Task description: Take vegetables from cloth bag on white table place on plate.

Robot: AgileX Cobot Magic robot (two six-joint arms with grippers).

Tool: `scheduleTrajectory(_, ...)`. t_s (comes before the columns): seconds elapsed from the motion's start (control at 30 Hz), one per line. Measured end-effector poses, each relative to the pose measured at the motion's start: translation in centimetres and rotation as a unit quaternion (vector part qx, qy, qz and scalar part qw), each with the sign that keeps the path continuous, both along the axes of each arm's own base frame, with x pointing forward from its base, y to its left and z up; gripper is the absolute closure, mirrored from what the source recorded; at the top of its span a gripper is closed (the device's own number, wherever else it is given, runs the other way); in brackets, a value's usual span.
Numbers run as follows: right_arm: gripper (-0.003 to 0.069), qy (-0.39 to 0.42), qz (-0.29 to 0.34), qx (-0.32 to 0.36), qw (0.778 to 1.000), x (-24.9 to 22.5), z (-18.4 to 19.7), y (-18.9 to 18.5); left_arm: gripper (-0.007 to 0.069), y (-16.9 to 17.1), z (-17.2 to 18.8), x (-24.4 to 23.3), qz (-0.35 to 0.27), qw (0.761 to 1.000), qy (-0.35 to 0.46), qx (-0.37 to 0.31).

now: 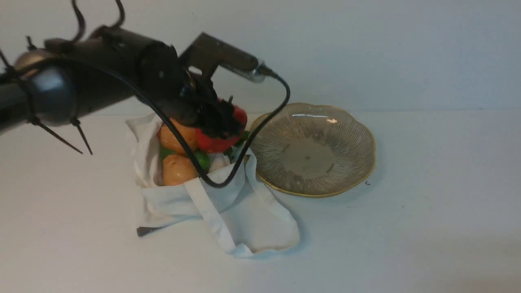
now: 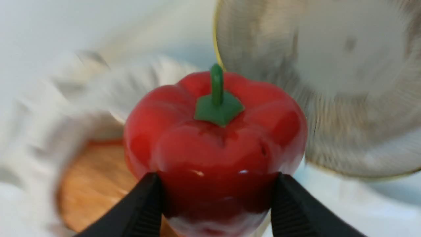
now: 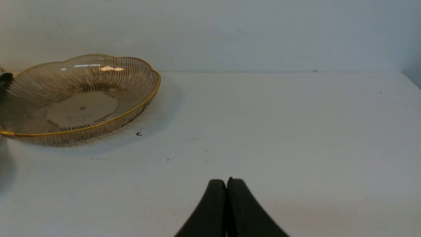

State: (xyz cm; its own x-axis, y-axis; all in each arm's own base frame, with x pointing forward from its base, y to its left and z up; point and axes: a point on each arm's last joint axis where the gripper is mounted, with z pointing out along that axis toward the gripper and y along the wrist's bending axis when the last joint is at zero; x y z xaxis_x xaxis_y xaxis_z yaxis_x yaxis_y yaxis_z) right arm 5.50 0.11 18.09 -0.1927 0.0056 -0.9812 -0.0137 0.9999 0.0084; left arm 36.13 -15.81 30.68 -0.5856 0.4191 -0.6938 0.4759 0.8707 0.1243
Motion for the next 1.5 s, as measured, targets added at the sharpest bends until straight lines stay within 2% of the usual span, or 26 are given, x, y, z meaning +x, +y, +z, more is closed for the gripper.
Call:
scheduleTrajectory(0.13,0.0673,0.0,0.0,0.001,1.0,0.0,0.0,0.0,0.0242,-0.3,5.5,-0.4,0.004,0.996,-0.05,-0.068)
scheduleTrajectory(0.27,0.0673,0.0,0.0,0.001,1.0,0.0,0.0,0.0,0.0242,-1.7,5.5,0.0,0.004,0.991,-0.034,-0.128)
scheduleTrajectory(0.37,0.0673,0.0,0.0,0.001,1.0,0.0,0.0,0.0,0.0242,-4.6,2.6,1.3,-0.008,0.986,-0.007,-0.165)
scheduleTrajectory(0.5,0.0673,0.0,0.0,0.001,1.0,0.0,0.0,0.0,0.0242,-7.6,-1.3,2.7,-0.016,0.983,0.017,-0.181)
scheduleTrajectory(0.57,0.0673,0.0,0.0,0.001,1.0,0.0,0.0,0.0,0.0242,-8.2,-2.4,3.2,-0.014,0.982,0.025,-0.187)
scheduleTrajectory(0.7,0.0673,0.0,0.0,0.001,1.0,0.0,0.0,0.0,0.0242,-10.9,-6.7,5.0,-0.003,0.976,0.055,-0.21)
scheduleTrajectory(0.8,0.0673,0.0,0.0,0.001,1.0,0.0,0.0,0.0,0.0237,-11.6,-8.0,5.6,0.005,0.973,0.068,-0.222)
scheduleTrajectory(0.9,0.0673,0.0,0.0,0.001,1.0,0.0,0.0,0.0,0.0164,-12.2,-9.5,6.0,0.023,0.964,0.094,-0.246)
scheduleTrajectory(0.93,0.0673,0.0,0.0,0.001,1.0,0.0,0.0,0.0,0.0095,-12.4,-10.1,6.2,0.03,0.961,0.102,-0.254)
scheduleTrajectory(0.97,0.0673,0.0,0.0,0.001,1.0,0.0,0.0,0.0,0.0078,-12.4,-10.2,6.2,0.03,0.961,0.103,-0.254)
scheduleTrajectory(1.0,0.0673,0.0,0.0,0.001,1.0,0.0,0.0,0.0,0.0018,-12.4,-10.5,6.3,0.034,0.96,0.106,-0.257)
scheduleTrajectory(1.07,0.0673,0.0,0.0,0.001,1.0,0.0,0.0,0.0,-0.0042,-12.4,-10.7,6.3,0.036,0.96,0.106,-0.257)
scheduleTrajectory(1.1,0.0673,0.0,0.0,0.001,1.0,0.0,0.0,0.0,-0.0045,-12.5,-10.7,6.3,0.036,0.96,0.106,-0.258)
scheduleTrajectory(1.23,0.0673,0.0,0.0,0.001,1.0,0.0,0.0,0.0,-0.006,-12.3,-9.3,5.8,0.025,0.959,0.114,-0.258)
scheduleTrajectory(1.33,0.0673,0.0,0.0,0.001,1.0,0.0,0.0,0.0,-0.0029,-11.7,-4.0,4.2,-0.01,0.961,0.099,-0.258)
scheduleTrajectory(1.37,0.0673,0.0,0.0,0.001,1.0,0.0,0.0,0.0,0.0018,-11.1,-0.8,3.1,-0.03,0.962,0.085,-0.256)
scheduleTrajectory(1.43,0.0673,0.0,0.0,0.001,1.0,0.0,0.0,0.0,0.0101,-10.2,3.2,1.3,-0.056,0.964,0.07,-0.25)
scheduleTrajectory(1.47,0.0673,0.0,0.0,0.001,1.0,0.0,0.0,0.0,0.0197,-9.1,6.3,-0.6,-0.078,0.967,0.063,-0.235)
scheduleTrajectory(1.5,0.0673,0.0,0.0,0.001,1.0,0.0,0.0,0.0,0.0227,-8.9,6.8,-0.9,-0.081,0.967,0.061,-0.233)
